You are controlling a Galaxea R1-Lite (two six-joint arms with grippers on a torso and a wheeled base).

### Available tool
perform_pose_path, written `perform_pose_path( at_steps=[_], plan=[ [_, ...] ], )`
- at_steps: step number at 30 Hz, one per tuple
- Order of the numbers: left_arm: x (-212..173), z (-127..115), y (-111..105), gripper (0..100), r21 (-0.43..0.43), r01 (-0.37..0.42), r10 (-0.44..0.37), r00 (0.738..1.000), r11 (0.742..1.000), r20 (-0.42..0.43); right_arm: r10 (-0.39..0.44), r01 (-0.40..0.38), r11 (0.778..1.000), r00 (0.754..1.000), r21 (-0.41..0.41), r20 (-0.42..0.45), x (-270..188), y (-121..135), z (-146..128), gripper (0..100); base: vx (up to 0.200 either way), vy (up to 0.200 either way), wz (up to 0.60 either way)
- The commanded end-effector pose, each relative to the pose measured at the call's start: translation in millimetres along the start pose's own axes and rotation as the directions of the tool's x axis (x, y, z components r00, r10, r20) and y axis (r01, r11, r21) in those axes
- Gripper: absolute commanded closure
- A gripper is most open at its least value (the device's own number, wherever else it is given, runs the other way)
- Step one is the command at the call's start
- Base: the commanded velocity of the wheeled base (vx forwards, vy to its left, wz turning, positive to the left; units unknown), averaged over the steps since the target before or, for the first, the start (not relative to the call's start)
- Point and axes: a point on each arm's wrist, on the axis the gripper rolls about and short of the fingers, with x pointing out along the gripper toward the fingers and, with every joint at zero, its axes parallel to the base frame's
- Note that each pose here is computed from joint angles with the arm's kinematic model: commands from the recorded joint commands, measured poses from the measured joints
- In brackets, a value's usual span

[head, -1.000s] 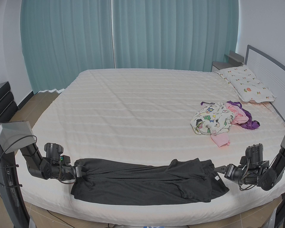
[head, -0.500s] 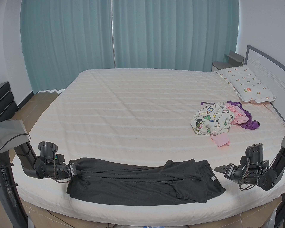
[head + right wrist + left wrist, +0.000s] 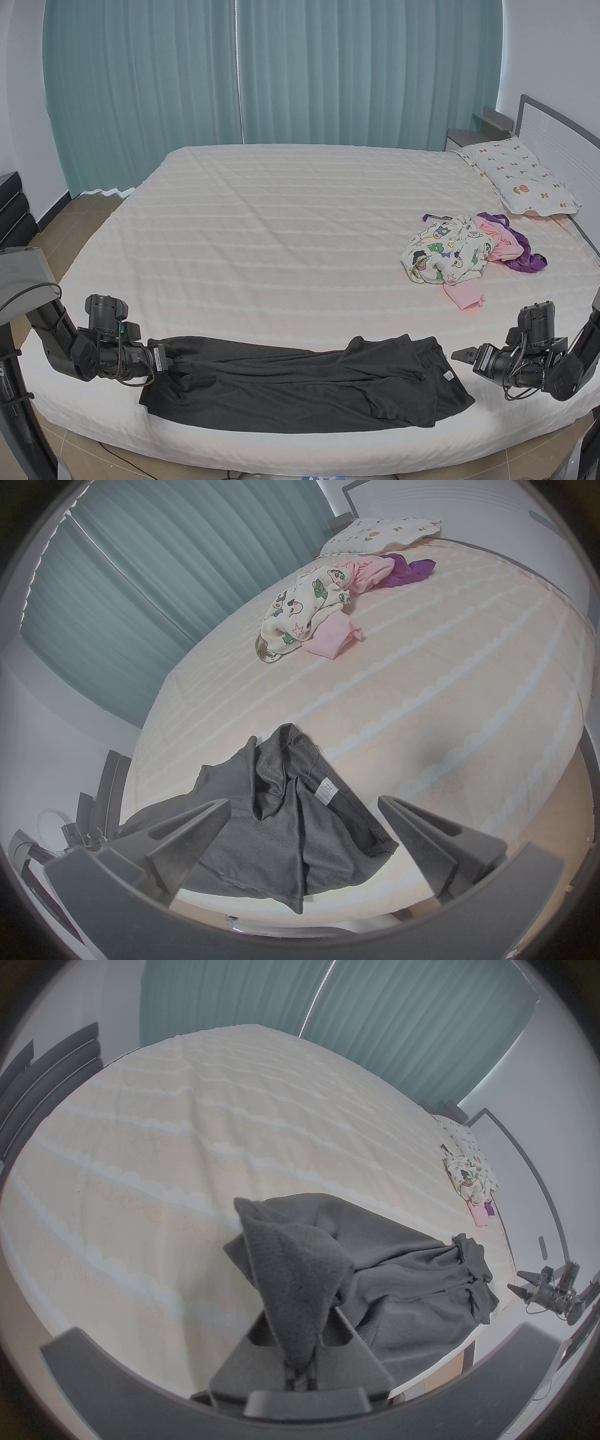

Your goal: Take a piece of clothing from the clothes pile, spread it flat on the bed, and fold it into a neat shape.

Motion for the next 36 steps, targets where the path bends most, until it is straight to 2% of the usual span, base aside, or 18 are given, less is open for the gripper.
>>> perform_pose_path(
  at_steps=[1, 14, 17, 22, 33, 36],
  plan=[
    [-4, 0, -6, 100, 0.015, 0.002, -0.002, 1.0, 1.0, 0.006, 0.002, -0.002, 1.0, 1.0, 0.0, 0.001, 0, 0, 0, 0, 0.0, 0.0, 0.0],
    [-2, 0, -5, 100, 0.013, -0.006, 0.006, 1.0, 1.0, 0.003, 0.001, -0.001, 1.0, 1.0, -0.002, 0.002, 0, 0, 0, 0, 0.0, 0.0, 0.0],
    [-2, -1, -4, 100, 0.01, -0.007, 0.007, 1.0, 1.0, 0.003, 0.001, -0.001, 1.0, 1.0, -0.002, 0.002, 0, 0, 0, 0, -0.2, 0.0, 0.0],
    [-3, 0, -5, 100, 0.01, -0.004, 0.004, 1.0, 1.0, 0.009, 0.001, -0.001, 1.0, 1.0, 0.0, 0.002, 0, 0, 0, 0, 0.0, 0.0, 0.0],
    [-1, 7, -6, 100, -0.021, 0.001, 0.0, 0.999, 1.0, 0.036, 0.001, -0.001, 1.0, 1.0, -0.002, 0.002, 0, 0, 0, 0, 0.0, 0.0, 0.0],
    [0, 12, -10, 100, -0.053, 0.012, -0.009, 0.999, 0.999, 0.053, 0.001, -0.001, 1.0, 1.0, -0.002, 0.002, 0, 0, 0, 0, 0.0, 0.0, 0.0]
  ],
)
